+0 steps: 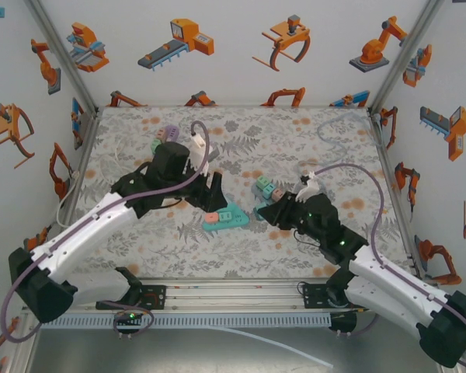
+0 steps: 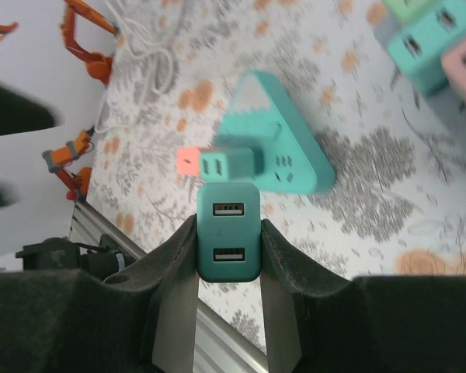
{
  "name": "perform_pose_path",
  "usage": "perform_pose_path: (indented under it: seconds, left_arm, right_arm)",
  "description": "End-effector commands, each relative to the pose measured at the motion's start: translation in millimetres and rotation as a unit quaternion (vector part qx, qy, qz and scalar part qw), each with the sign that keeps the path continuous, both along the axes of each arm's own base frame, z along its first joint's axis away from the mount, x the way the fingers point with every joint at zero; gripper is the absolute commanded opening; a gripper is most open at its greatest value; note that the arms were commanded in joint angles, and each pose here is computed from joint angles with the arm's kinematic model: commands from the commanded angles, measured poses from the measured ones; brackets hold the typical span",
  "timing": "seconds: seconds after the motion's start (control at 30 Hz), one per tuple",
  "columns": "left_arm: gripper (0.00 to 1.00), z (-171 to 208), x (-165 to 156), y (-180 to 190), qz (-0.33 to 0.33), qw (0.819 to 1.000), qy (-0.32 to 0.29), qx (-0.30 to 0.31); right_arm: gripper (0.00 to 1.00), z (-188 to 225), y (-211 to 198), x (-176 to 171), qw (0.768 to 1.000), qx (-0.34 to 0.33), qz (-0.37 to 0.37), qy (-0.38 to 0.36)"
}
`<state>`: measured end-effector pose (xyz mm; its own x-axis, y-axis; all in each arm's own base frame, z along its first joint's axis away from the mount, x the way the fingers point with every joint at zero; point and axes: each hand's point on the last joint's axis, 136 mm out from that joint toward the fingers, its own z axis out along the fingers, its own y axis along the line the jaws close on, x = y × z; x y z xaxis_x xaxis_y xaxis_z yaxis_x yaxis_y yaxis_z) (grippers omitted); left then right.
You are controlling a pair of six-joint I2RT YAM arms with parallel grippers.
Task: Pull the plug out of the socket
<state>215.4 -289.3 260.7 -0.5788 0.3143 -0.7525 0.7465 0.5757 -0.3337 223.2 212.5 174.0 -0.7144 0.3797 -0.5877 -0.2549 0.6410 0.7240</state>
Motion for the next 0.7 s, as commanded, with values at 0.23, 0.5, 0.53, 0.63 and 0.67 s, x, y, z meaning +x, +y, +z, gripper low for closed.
perform_pose_path:
  seconds: [0.23,0.5,0.53,0.63,0.67]
  left_arm:
    - [0.7,-36,-66,1,-0.118,0.992,0.026,0.031]
    - [0.71,-53,-63,4,-0.114,0.991,0.024,0.064]
    - [0.72,-53,-62,5,-0.113,0.991,0.021,0.067]
    - [0.76,-53,-60,5,-0.11,0.991,0.015,0.07]
    - [0.76,-53,-59,6,-0.109,0.991,0.013,0.07]
  right_arm:
    - [0.02,-55,22,-6,0.998,0.012,0.026,0.057]
    - [0.06,-81,33,-6,0.998,-0.025,0.036,0.043]
    - [0.08,-85,32,-7,0.998,-0.031,0.035,0.044]
    - [0.14,-97,31,-10,0.997,-0.048,0.036,0.054]
    - [0.16,-101,29,-11,0.996,-0.054,0.034,0.057]
